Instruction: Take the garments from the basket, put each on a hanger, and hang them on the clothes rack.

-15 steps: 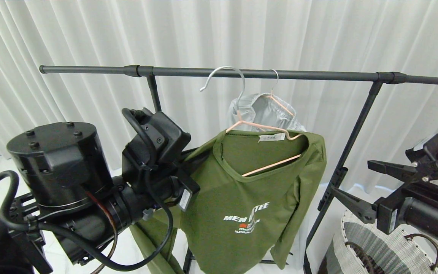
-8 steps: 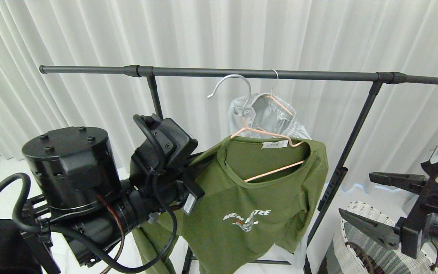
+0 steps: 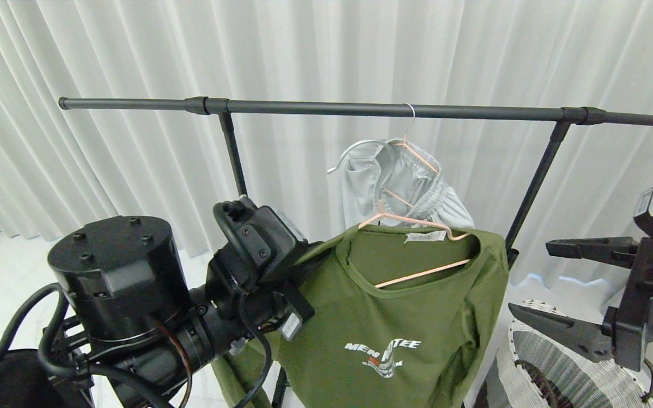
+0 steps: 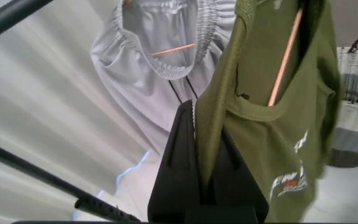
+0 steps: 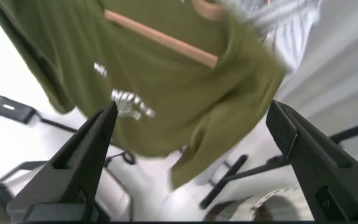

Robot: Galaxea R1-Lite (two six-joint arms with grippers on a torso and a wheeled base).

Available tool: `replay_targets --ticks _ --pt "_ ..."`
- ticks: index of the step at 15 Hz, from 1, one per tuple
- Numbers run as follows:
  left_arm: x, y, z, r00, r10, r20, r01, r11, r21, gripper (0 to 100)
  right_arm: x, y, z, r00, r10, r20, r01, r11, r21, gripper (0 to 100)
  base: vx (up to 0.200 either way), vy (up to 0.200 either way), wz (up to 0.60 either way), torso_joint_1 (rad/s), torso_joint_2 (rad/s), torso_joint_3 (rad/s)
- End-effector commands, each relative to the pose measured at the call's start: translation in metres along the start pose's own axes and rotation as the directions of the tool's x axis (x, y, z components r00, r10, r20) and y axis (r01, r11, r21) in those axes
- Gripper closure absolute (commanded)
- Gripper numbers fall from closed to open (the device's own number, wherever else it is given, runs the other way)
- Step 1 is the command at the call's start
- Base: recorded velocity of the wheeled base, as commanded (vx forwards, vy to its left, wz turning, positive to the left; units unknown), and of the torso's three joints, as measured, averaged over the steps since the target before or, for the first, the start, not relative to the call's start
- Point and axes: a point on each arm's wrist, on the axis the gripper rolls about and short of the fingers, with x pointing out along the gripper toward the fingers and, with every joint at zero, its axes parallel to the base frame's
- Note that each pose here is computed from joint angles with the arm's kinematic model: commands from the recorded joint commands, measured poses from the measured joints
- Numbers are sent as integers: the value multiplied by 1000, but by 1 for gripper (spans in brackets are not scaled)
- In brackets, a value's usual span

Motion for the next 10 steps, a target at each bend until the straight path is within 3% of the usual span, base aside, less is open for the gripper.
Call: replay_targets --ticks 1,4,6,10 --pt "-1 -5 -5 999 -34 -9 34 999 14 100 15 -3 6 999 36 -12 -37 998 -51 0 0 0 0 0 0 0" --pt "-1 -6 -3 998 -58 27 55 996 73 100 32 -5 19 990 142 -2 -140 977 -160 0 0 0 0 0 0 0" --pt "-1 -8 -2 997 -73 37 70 995 77 100 48 -6 25 982 189 -5 -187 963 -197 0 0 0 0 0 0 0" --pt "-2 -10 3 995 -82 56 77 994 82 100 75 3 32 961 275 -21 -273 939 -211 0 0 0 0 0 0 0"
